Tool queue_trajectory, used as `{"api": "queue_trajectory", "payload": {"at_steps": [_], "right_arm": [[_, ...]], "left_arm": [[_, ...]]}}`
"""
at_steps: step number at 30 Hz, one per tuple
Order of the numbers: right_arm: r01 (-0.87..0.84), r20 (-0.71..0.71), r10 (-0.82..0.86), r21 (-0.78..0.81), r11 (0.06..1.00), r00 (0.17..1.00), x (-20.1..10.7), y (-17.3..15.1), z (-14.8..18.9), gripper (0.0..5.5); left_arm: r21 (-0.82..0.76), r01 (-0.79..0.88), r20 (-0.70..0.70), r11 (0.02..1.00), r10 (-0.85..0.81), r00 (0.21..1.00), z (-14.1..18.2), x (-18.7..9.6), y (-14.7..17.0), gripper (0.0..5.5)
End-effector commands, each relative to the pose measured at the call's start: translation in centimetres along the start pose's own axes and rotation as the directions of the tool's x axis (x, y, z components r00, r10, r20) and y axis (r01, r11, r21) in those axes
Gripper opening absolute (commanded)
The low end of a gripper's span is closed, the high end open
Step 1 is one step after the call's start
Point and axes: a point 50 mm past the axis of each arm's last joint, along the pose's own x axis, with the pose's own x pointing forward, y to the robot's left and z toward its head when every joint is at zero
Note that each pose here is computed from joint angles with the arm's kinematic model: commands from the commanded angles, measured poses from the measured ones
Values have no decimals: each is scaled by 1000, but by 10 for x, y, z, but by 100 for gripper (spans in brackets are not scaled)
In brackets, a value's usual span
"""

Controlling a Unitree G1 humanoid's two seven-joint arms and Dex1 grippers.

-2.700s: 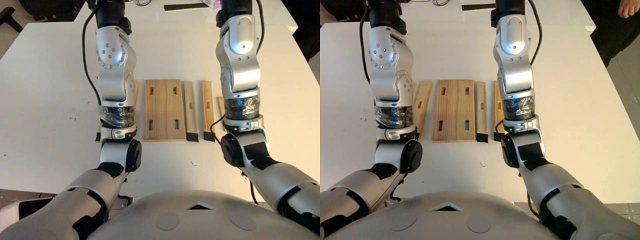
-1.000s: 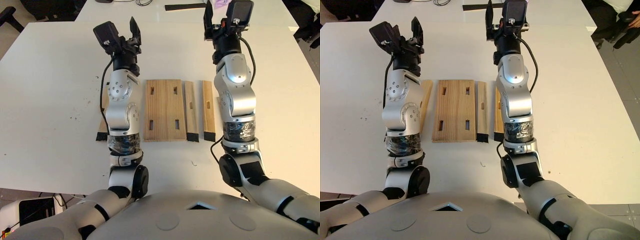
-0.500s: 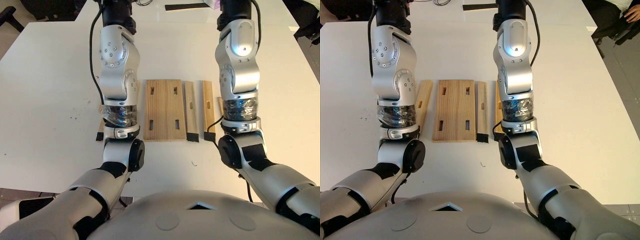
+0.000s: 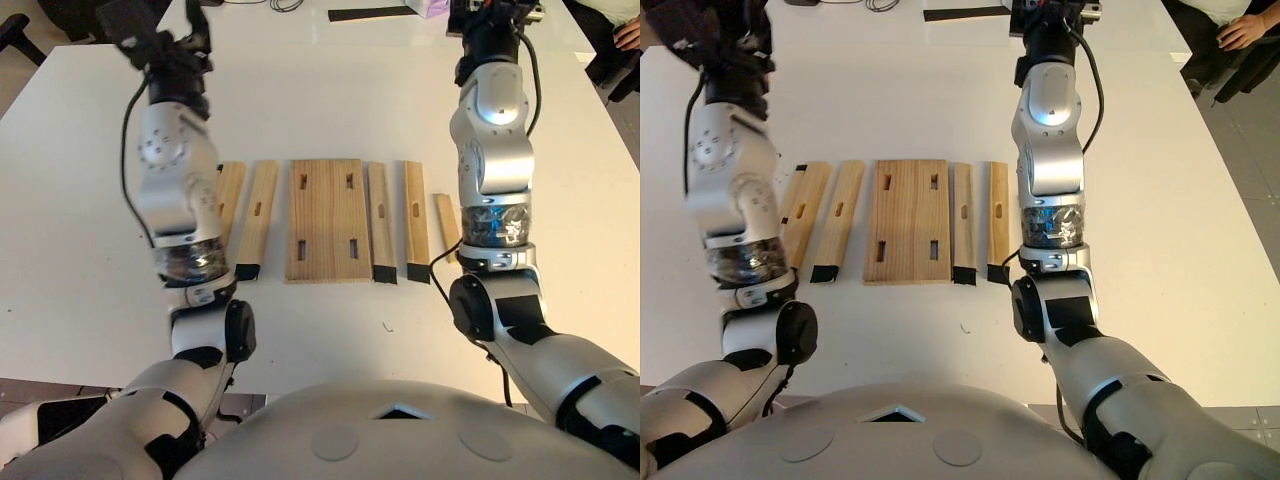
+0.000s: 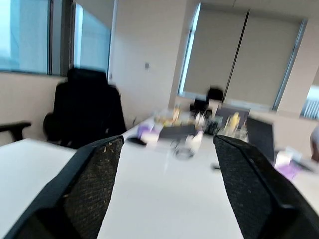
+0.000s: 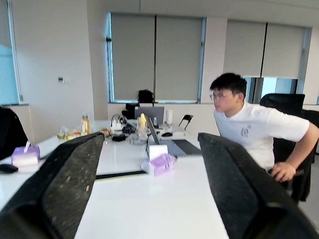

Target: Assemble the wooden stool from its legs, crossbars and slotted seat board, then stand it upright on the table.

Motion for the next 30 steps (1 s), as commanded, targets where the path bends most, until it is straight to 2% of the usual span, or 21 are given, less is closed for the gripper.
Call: {"api": "queue_trajectory", "payload": {"at_steps": [1, 5, 8, 11, 19, 30], "right_arm": [[60, -12, -60, 3, 998, 998, -1, -20, 1, 346], [92, -7, -92, -2, 996, 996, -2, -28, 2, 346], [93, -7, -93, -18, 996, 996, -4, -29, 0, 346], [97, -10, -97, -25, 995, 995, -5, -30, -4, 346], [146, -36, -146, -8, 989, 989, -8, -38, -10, 346], [182, -38, -183, -29, 983, 982, -8, -46, -14, 346]], "left_arm": [[150, 165, -231, 975, -127, 965, -32, -27, 31, 335], [245, 300, -417, 922, -179, 891, -56, -50, 63, 335], [277, 297, -479, 914, -136, 867, -69, -55, 87, 335], [290, 313, -511, 905, -130, 850, -80, -55, 97, 335], [281, 405, -579, 870, -184, 795, -103, -68, 98, 335], [279, 440, -620, 854, -190, 762, -107, -73, 99, 335]]}}
